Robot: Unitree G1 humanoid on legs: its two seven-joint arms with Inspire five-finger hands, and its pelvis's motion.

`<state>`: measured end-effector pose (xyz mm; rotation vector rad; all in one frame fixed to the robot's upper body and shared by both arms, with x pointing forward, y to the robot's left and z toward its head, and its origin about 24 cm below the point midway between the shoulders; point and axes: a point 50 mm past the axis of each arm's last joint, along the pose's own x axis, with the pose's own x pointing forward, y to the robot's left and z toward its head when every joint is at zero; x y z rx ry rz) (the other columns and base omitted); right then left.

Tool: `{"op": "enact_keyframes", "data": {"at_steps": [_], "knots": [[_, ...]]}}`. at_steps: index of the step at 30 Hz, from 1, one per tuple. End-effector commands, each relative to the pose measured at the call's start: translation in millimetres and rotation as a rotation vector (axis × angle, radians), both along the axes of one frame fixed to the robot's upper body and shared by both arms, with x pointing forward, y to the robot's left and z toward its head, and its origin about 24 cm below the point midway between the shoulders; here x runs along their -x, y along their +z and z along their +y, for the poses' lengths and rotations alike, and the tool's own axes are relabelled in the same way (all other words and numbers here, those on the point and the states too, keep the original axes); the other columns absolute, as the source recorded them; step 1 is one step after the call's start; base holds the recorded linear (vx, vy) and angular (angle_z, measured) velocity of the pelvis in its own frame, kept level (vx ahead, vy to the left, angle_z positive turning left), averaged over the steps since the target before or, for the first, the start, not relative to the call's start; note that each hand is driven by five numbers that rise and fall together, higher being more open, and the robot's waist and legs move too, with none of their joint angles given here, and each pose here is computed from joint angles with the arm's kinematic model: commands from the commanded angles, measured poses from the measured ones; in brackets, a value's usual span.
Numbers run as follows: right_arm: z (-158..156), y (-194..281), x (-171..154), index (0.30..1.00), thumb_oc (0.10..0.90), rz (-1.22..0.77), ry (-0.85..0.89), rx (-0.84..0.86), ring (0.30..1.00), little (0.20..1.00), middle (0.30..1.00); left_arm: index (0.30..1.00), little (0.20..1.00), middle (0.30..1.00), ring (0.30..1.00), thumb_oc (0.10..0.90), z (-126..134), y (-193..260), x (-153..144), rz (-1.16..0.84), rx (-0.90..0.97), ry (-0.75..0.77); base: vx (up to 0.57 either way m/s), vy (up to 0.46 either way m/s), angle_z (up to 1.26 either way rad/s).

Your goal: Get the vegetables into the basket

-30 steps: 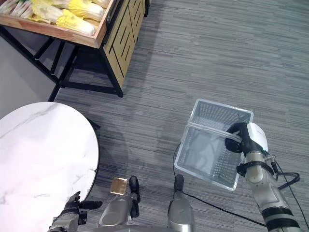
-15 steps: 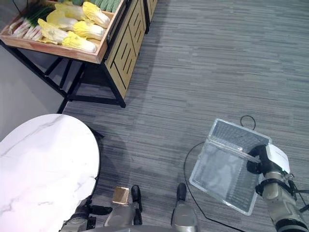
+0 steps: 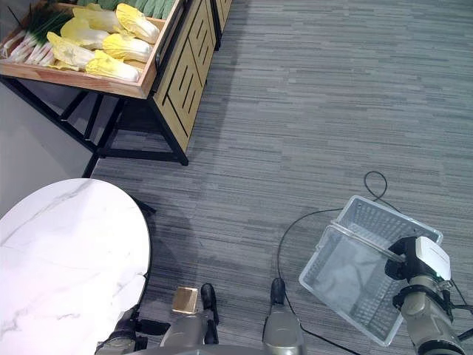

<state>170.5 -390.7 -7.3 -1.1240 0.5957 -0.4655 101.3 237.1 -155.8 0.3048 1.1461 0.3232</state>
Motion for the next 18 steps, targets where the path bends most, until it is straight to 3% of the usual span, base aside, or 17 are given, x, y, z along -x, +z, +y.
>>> {"op": "enact_keyframes", "data": {"at_steps": [1, 11, 18], "knots": [[-11.0, 57.1, -31.3, 0.300, 0.400, -0.296, 0.002, 0.131, 0.300, 0.300, 0.300, 1.000, 1.000, 1.000, 1.000, 0.900, 18.3, 6.0, -3.7, 0.003, -0.106, -0.013, 0.05, -0.235, 0.05], [-12.4, 62.8, -28.1, 0.300, 0.400, -0.354, -0.018, 0.148, 0.300, 0.300, 0.300, 1.000, 1.000, 1.000, 1.000, 0.900, 21.0, 7.2, -5.4, 0.000, -0.125, 0.000, 0.16, -0.028, 0.05], [2.7, 49.1, -30.6, 0.300, 0.400, -0.314, 0.023, 0.105, 0.300, 0.300, 0.300, 1.000, 1.000, 1.000, 1.000, 0.900, 31.3, 5.7, 10.7, 0.065, -0.159, -0.017, 0.37, 0.276, -0.53]]}}
